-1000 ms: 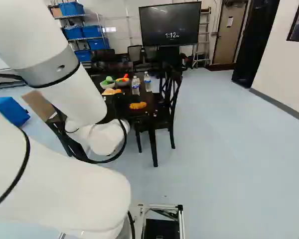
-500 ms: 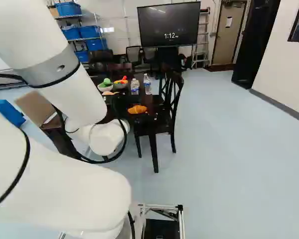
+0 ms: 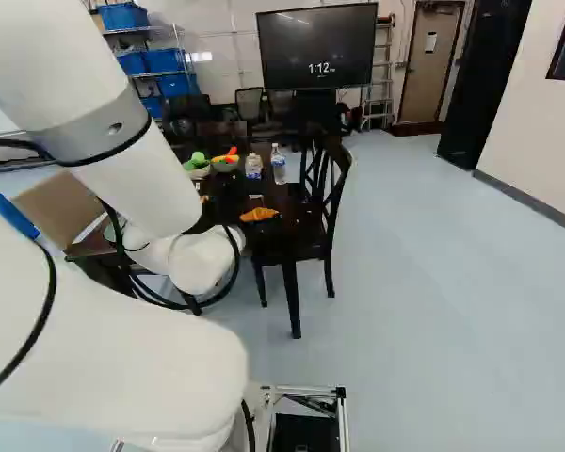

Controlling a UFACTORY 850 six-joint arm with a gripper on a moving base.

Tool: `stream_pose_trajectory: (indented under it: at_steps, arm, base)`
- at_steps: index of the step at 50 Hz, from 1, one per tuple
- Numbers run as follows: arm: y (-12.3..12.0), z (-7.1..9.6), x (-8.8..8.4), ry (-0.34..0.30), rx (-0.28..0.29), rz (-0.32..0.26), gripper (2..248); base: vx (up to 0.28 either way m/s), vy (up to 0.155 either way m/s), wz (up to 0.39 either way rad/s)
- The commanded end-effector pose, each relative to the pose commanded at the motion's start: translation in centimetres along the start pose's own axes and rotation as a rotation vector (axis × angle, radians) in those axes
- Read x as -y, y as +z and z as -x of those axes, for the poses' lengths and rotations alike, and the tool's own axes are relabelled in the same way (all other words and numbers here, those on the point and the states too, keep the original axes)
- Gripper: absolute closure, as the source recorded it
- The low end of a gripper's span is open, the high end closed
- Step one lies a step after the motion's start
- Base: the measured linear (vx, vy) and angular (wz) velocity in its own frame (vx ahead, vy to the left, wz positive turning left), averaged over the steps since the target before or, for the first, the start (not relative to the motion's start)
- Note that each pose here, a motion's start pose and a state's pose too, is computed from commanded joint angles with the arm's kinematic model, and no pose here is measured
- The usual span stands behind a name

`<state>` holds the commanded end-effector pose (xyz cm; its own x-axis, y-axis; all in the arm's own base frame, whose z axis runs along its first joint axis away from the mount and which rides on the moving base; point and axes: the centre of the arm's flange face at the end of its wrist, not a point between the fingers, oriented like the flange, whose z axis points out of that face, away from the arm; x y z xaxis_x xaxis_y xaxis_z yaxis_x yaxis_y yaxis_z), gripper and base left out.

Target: Move the croissant to the empty plate

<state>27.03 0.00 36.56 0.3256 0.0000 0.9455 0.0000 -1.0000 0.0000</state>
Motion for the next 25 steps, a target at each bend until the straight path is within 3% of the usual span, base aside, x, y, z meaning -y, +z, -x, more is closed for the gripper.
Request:
stream_pose_trajectory:
  at_steps: [25]
  arm:
    - [0.0, 0.0, 0.0, 0.0, 0.0, 0.0, 3]
  base:
    - [0.001, 0.0, 0.0]
